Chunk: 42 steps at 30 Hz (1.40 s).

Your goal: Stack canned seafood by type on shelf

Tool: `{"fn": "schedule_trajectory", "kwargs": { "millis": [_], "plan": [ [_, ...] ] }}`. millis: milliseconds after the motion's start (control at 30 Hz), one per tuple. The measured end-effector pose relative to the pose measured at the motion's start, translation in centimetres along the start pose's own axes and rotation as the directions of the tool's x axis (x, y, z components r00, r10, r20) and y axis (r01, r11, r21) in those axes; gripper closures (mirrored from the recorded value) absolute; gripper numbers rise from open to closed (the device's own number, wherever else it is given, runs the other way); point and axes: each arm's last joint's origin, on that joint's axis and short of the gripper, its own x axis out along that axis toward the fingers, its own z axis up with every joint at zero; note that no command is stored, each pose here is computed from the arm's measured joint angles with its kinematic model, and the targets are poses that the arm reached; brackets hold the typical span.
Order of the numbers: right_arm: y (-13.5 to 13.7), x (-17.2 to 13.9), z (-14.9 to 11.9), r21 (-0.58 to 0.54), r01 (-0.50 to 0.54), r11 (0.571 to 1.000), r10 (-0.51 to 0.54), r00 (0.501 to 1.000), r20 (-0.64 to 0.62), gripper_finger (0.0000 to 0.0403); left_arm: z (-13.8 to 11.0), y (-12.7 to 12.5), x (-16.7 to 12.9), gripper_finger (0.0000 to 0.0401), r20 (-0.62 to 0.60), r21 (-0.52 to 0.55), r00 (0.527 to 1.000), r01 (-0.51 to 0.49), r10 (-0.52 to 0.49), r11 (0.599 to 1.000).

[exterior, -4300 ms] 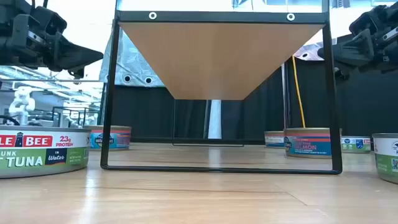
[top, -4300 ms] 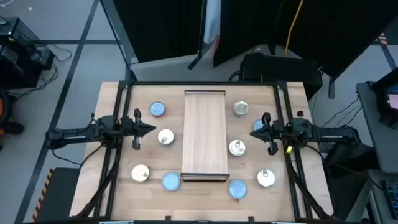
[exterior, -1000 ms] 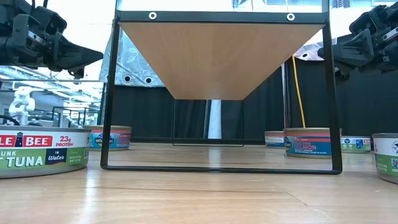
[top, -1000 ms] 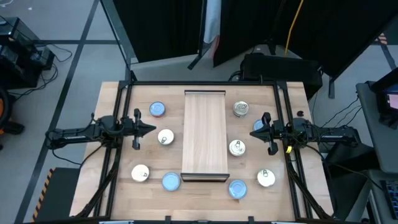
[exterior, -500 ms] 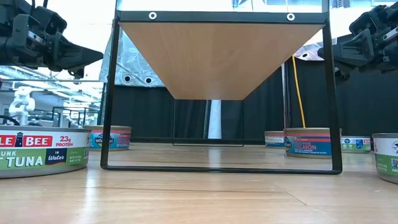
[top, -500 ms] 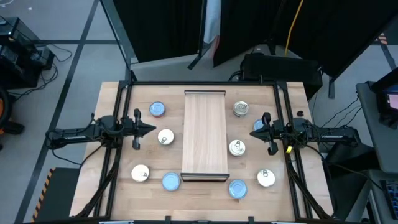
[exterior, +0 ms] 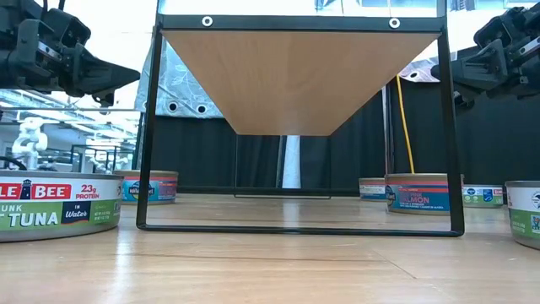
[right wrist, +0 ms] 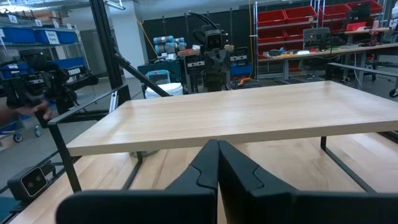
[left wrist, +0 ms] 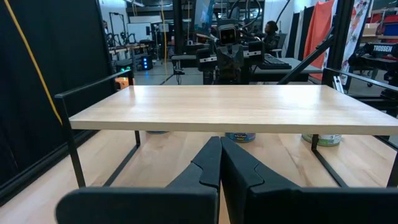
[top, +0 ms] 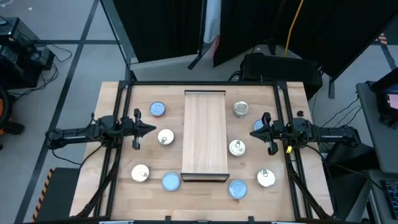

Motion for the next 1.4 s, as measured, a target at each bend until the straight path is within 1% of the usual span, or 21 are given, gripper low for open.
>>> {"fn": "schedule_trajectory", "kwargs": {
  "millis": [667, 733, 800, 867, 900, 1000, 1033, 1100, 1200, 1267, 1400],
  "plan": [
    [0.0, 0.0, 0.0, 0.000, 0.000, 1.000, 0.000, 1.000, 0.000, 0.0403, 0.0, 0.0, 0.0, 0.0396, -0.002, 0.000, 1.000, 0.000, 0.000, 1.000],
    [0.0, 0.0, 0.0, 0.000, 0.000, 1.000, 0.000, 1.000, 0.000, 0.0403, 0.0, 0.0, 0.0, 0.0396, -0.001, 0.000, 1.000, -0.014, 0.014, 1.000],
    [0.0, 0.0, 0.0, -0.021, 0.001, 1.000, -0.001, 1.000, 0.003, 0.0403, 0.2, 0.1, 0.0, 0.0396, 0.016, 0.000, 1.000, -0.021, 0.021, 1.000],
    [0.0, 0.0, 0.0, -0.050, 0.000, 0.999, 0.000, 1.000, 0.005, 0.0403, 0.9, 0.0, -0.2, 0.0396, 0.030, -0.012, 1.000, -0.009, 0.009, 1.000],
    [0.0, 0.0, 0.0, -0.052, 0.000, 0.999, 0.000, 1.000, 0.004, 0.0403, 1.9, 0.0, -0.3, 0.0396, 0.059, -0.027, 0.998, 0.004, -0.002, 1.000],
    [0.0, 0.0, 0.0, -0.052, 0.001, 0.999, -0.001, 1.000, 0.002, 0.0403, 6.2, 0.1, -1.6, 0.0396, 0.193, -0.044, 0.981, 0.010, -0.001, 0.999],
    [0.0, 0.0, 0.0, -0.052, 0.000, 0.999, 0.000, 1.000, 0.003, 0.0403, 7.8, 0.2, -2.1, 0.0396, 0.220, -0.043, 0.975, 0.010, 0.000, 0.999],
    [0.0, 0.0, 0.0, -0.052, 0.001, 0.999, -0.001, 1.000, 0.003, 0.0403, 10.9, 0.2, -3.1, 0.0396, 0.227, -0.043, 0.974, 0.009, 0.001, 0.999],
    [0.0, 0.0, 0.0, -0.052, 0.001, 0.999, -0.001, 1.000, 0.002, 0.0403, 16.0, 0.5, -4.3, 0.0396, 0.187, -0.054, 0.981, -0.044, 0.054, 0.998],
    [0.0, 0.0, 0.0, -0.052, 0.001, 0.999, -0.001, 1.000, 0.002, 0.0403, 19.0, 0.7, -4.5, 0.0396, 0.121, -0.059, 0.988, -0.093, 0.099, 0.994],
    [0.0, 0.0, 0.0, -0.052, 0.001, 0.999, -0.001, 1.000, 0.002, 0.0403, 25.0, 0.9, -3.8, 0.0396, 0.011, -0.068, 0.996, -0.092, 0.093, 0.993]
  ]
}}
